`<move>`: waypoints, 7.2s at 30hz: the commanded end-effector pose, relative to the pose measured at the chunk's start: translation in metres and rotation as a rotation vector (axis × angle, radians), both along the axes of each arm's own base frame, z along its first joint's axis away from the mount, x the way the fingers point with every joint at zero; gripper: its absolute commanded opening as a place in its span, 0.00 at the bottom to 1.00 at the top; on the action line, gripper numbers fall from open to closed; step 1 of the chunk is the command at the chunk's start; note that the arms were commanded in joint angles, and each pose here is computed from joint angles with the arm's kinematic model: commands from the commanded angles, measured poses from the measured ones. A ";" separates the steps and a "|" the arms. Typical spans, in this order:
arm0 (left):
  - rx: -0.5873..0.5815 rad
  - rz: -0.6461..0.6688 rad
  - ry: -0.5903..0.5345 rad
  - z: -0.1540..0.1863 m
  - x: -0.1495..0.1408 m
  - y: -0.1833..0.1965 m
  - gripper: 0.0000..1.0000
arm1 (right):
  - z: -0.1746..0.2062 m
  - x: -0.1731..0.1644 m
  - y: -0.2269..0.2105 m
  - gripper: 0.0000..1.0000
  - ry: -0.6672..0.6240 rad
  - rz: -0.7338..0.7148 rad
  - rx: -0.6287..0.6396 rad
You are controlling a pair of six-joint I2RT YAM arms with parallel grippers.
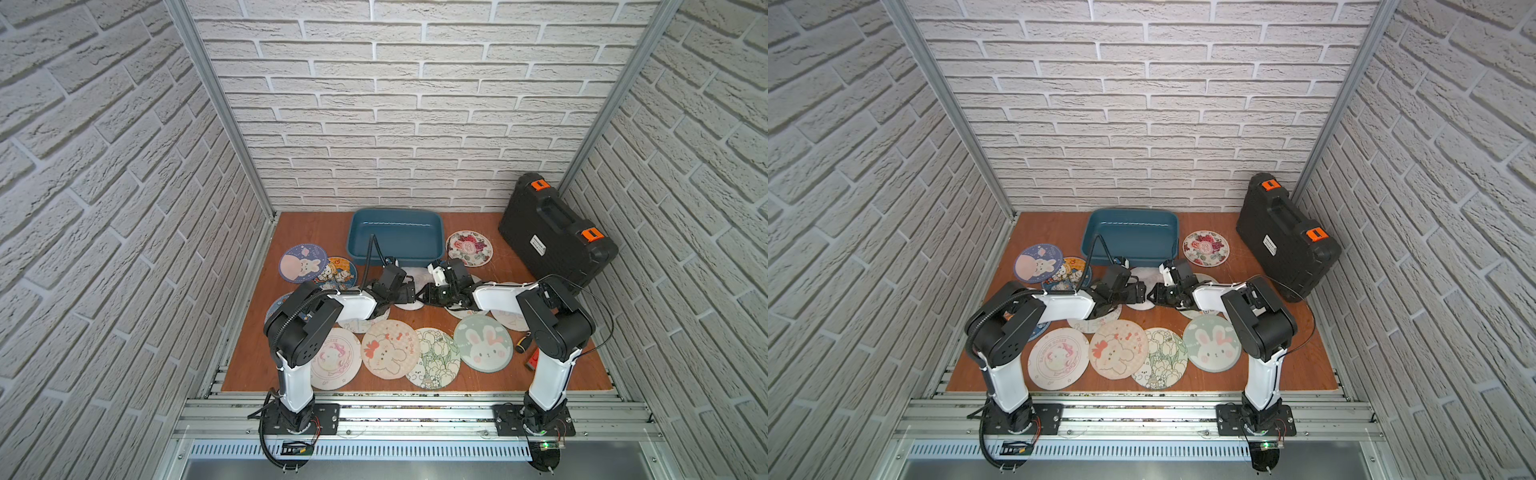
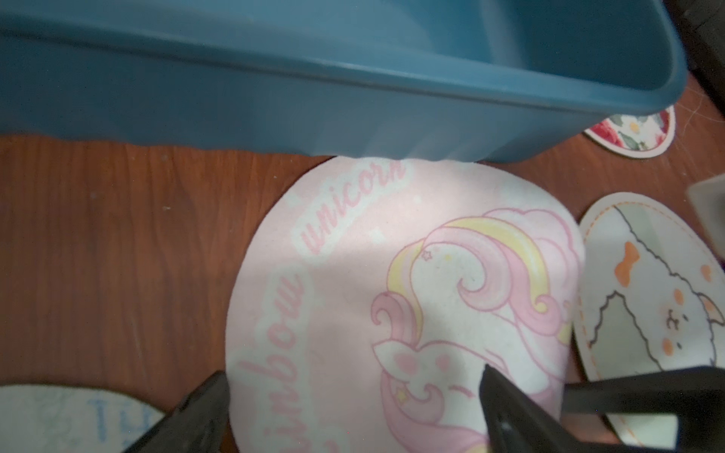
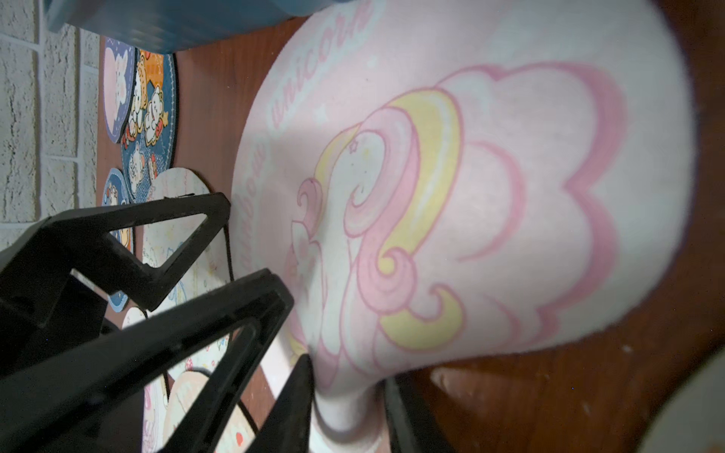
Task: Put the coasters into the storage box
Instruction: Pick up the coaster from the center of the board, then place the coaster in the storage box, then pick up the coaster from the center of the board.
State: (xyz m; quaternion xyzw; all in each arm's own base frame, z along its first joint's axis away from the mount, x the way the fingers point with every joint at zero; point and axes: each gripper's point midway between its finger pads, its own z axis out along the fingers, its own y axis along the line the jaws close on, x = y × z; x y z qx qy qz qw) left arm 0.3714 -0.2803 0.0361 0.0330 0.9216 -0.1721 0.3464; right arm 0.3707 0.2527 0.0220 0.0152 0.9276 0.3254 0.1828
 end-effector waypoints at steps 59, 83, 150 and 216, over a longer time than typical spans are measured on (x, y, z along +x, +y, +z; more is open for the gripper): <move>0.059 0.085 -0.451 0.097 -0.054 0.082 0.98 | 0.140 0.128 0.040 0.06 -0.448 0.014 -0.277; 0.136 0.151 -0.473 0.102 -0.059 0.108 0.98 | 0.066 0.196 -0.007 0.07 -0.353 -0.168 -0.372; 0.228 0.180 -0.017 0.031 -0.167 0.104 0.98 | 0.048 -0.112 0.010 0.57 -0.075 0.494 -0.249; 0.187 0.078 -0.046 0.006 -0.184 0.073 0.98 | 0.051 -0.114 0.067 0.06 -0.050 0.540 -0.190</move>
